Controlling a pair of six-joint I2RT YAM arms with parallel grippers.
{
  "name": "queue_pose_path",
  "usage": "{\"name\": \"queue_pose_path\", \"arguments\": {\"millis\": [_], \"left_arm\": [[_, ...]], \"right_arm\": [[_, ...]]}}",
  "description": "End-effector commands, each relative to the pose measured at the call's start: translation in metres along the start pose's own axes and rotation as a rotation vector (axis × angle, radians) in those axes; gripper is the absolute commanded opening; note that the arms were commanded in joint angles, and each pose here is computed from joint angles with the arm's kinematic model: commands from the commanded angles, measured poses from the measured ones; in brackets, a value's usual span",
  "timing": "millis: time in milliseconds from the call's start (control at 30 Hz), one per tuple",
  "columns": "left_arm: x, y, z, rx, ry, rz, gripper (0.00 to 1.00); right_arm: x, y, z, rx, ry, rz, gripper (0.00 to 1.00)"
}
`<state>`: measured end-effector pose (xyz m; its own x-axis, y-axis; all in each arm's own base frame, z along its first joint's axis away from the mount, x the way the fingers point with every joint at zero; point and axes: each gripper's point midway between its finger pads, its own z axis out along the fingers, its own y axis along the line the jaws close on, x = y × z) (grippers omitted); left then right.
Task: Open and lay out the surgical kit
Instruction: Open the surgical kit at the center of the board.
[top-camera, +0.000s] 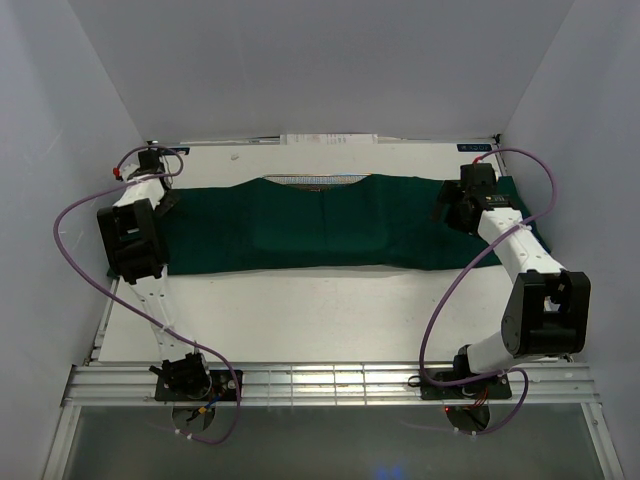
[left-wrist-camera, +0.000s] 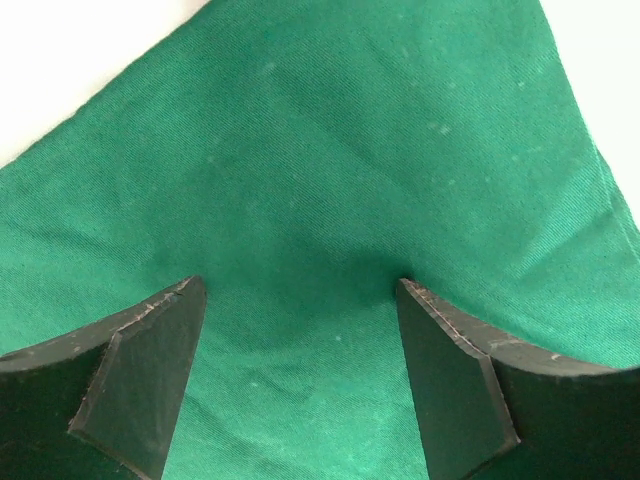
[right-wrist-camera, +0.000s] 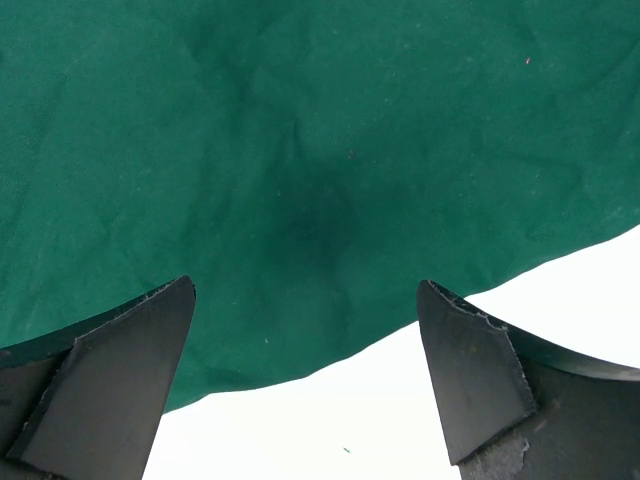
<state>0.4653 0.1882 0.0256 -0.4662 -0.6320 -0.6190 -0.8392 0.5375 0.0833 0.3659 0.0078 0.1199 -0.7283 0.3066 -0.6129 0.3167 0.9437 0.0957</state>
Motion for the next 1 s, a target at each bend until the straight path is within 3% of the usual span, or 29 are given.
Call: {"name": "queue_pose_path", "arguments": {"millis": [0,967], "left_arm": [[0.006,0.031,0.019,-0.11,0.019,0.032,0.87],[-0.022,0.037,0.034,-0.104,-0.018,0.078,0.87]], "right_arm": [[-0.021,0.005,-0.002,-0.014,-0.057,0.028,0.97],[0.021,-0.014,0.023,0.046,0.062,0.17,0.98]]}}
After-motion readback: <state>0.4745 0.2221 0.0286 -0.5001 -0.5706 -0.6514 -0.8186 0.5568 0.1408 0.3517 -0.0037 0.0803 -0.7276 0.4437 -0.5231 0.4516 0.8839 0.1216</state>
